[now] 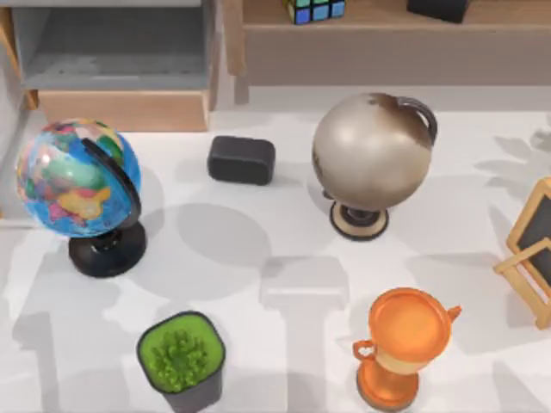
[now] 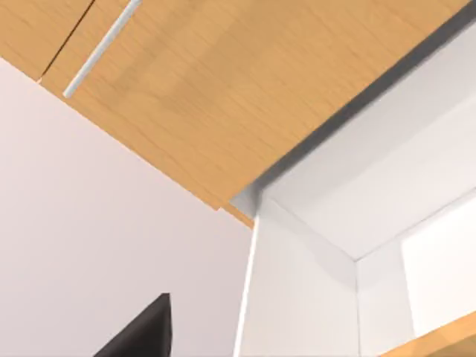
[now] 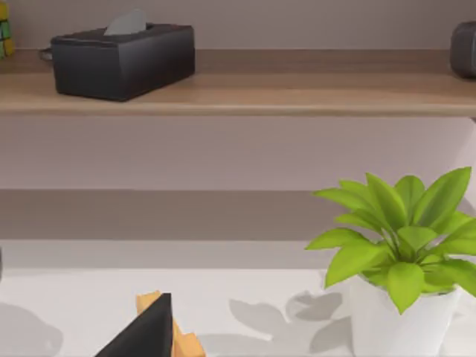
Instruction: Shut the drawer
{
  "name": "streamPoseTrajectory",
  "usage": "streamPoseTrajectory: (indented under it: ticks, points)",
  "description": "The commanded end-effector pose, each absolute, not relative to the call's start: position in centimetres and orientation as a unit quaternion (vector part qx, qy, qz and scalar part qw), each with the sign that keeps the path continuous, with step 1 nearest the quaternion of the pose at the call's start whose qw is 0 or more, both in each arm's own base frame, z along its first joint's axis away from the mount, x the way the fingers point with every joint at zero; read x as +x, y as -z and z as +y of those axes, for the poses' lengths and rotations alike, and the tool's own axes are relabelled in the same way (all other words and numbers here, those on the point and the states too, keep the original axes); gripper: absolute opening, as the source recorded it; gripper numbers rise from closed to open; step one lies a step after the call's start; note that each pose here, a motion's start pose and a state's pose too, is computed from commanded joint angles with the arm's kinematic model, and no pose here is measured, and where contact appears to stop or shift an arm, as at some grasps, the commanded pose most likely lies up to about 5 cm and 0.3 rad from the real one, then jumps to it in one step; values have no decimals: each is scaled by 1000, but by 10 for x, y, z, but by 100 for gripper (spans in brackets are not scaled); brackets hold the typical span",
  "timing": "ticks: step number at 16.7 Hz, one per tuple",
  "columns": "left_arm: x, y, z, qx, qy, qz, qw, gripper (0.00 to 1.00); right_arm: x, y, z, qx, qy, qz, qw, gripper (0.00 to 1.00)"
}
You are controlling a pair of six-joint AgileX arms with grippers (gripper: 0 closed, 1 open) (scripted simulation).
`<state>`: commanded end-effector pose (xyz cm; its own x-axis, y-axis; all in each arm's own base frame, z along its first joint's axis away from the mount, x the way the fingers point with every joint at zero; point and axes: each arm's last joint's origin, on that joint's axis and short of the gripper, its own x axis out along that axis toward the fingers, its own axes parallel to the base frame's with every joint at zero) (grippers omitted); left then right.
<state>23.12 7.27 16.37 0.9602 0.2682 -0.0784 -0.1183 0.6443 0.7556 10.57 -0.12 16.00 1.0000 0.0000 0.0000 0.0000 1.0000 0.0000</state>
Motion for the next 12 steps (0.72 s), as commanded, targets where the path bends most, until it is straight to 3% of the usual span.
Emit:
streamPoseTrajectory:
  ticks: [4,12]
  points:
    - [233,-131,121,538,-59,91,836,100,106,-160,-1,0,0,0,1000,100]
    - [230,-97,173,700,4,-2,714,100,106,-160,-1,0,0,0,1000,100]
